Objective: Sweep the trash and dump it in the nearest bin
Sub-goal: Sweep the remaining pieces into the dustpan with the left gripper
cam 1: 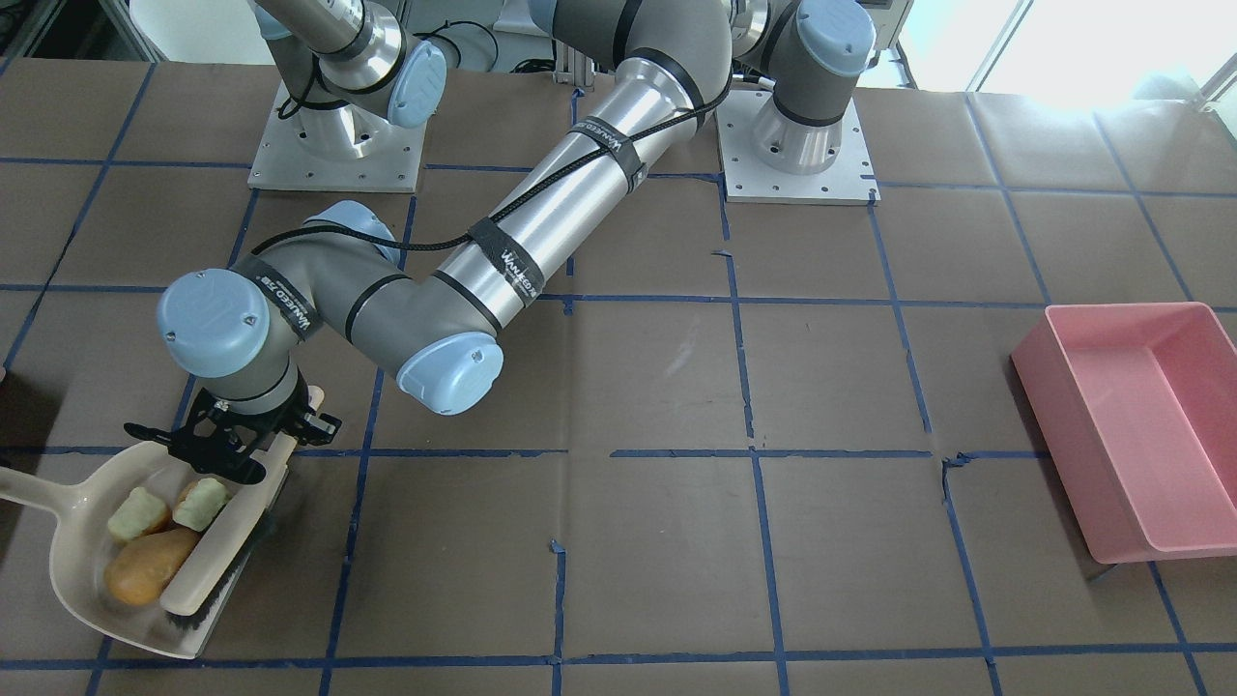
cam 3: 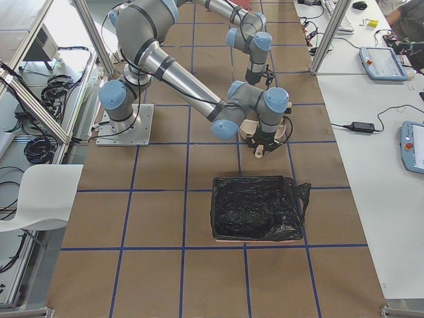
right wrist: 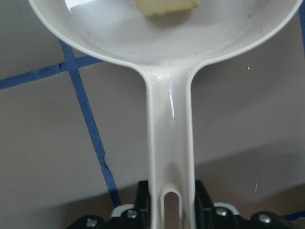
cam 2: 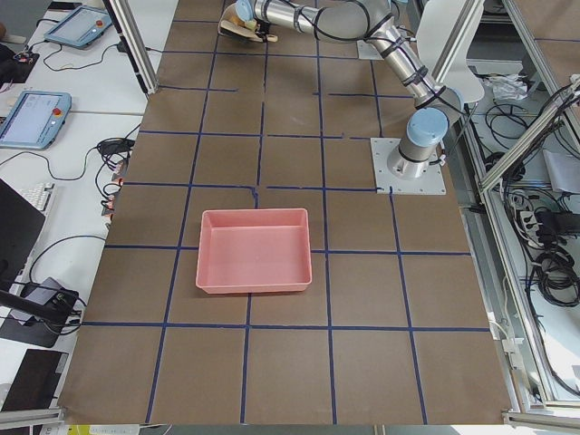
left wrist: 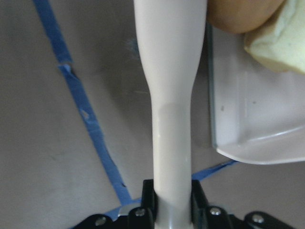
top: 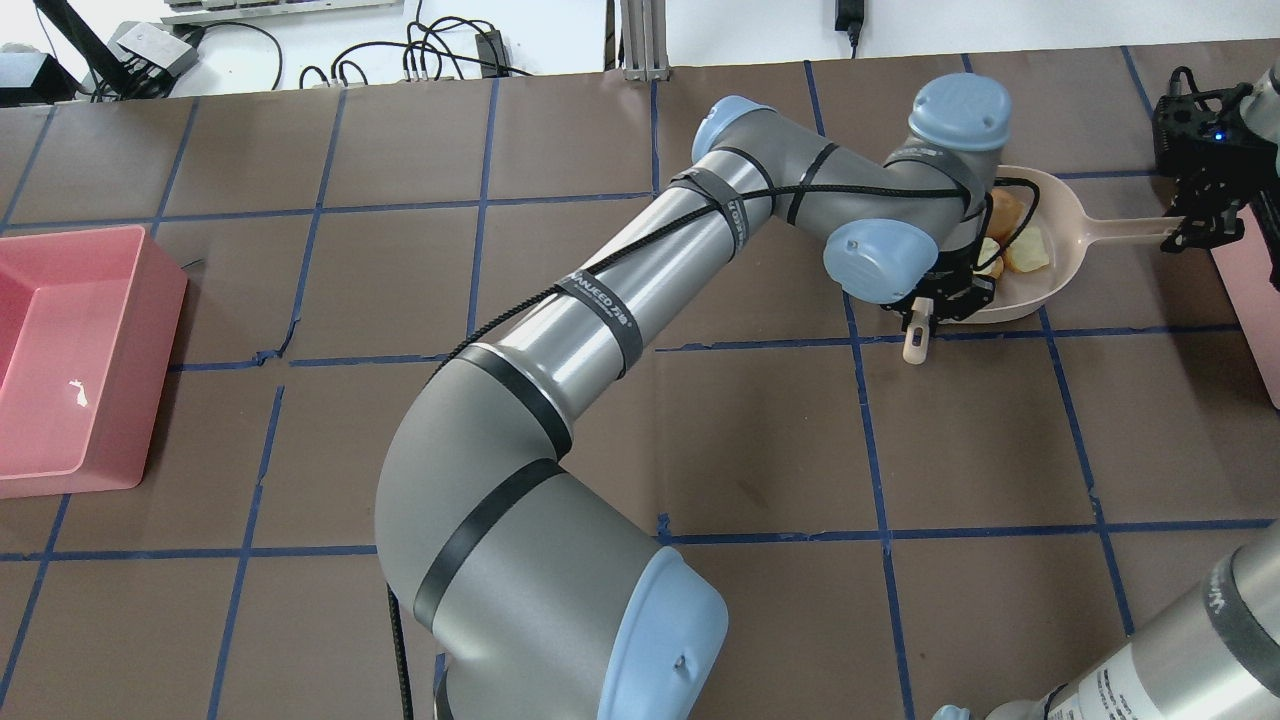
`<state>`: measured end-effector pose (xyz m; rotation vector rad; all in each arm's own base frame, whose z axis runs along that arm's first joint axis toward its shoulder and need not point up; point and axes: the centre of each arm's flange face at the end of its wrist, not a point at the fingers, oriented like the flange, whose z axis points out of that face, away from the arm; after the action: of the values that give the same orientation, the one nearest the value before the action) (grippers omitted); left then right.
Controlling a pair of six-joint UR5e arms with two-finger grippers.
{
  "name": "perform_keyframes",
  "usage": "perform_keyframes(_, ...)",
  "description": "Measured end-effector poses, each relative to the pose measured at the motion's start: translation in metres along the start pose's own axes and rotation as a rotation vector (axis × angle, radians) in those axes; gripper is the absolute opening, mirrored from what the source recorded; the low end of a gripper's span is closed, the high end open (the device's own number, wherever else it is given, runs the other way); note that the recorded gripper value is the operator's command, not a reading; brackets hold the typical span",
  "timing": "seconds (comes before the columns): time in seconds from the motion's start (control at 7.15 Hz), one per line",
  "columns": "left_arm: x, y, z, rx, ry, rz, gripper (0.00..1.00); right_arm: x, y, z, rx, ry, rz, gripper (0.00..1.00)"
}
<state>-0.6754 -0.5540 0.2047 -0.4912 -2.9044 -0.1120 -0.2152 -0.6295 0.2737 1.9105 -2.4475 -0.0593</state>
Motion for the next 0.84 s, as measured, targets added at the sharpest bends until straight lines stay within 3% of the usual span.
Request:
perform_keyframes(0.56, 0.027, 0.022, -0.032, 0.007, 0.061, -0.128, 0.00, 0.000, -0.001, 0.000, 0.008, 0.002, 0.001, 0.00)
perform_keyframes(0.84, -0.005, 0.034, -0.062, -0.015, 0.052, -0.142, 0.00, 0.001, -0.002, 0.001, 0.018, 0.004, 0.001, 0.00)
